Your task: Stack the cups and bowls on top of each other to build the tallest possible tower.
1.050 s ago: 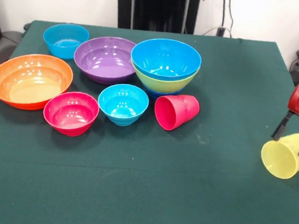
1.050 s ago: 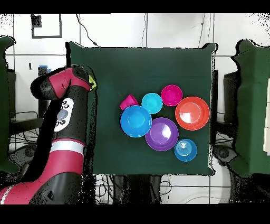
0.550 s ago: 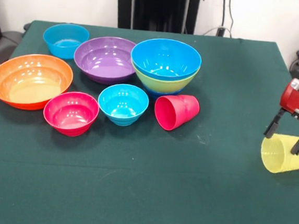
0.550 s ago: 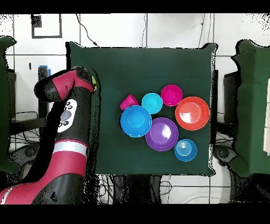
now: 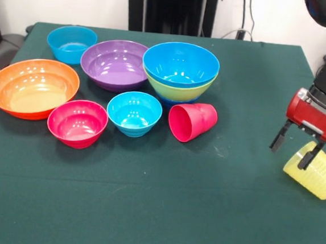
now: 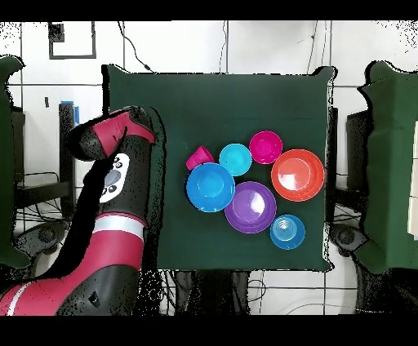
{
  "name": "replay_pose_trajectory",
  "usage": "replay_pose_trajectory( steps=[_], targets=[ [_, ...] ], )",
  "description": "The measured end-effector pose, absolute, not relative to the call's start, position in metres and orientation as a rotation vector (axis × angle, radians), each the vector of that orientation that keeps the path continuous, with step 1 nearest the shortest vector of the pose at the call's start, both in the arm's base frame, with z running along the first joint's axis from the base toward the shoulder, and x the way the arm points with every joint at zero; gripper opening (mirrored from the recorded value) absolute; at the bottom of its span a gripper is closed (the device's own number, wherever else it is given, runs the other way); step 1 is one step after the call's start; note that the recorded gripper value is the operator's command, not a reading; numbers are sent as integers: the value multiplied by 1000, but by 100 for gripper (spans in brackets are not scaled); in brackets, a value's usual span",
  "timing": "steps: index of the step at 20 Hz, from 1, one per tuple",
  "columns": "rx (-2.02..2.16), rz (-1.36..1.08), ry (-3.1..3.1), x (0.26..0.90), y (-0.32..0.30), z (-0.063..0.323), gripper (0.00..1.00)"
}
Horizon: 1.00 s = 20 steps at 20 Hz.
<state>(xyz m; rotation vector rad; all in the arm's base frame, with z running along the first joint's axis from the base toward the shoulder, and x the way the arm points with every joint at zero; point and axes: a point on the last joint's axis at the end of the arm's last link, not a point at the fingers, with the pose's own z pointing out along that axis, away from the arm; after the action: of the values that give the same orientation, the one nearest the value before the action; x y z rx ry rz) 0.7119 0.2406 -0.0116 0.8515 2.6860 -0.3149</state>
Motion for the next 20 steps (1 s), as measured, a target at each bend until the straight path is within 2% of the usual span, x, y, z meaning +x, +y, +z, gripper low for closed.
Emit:
replay_pose_trajectory(
  steps=[20],
  targets=[
    [840, -261, 2715, 700, 245, -29, 100]
  ],
)
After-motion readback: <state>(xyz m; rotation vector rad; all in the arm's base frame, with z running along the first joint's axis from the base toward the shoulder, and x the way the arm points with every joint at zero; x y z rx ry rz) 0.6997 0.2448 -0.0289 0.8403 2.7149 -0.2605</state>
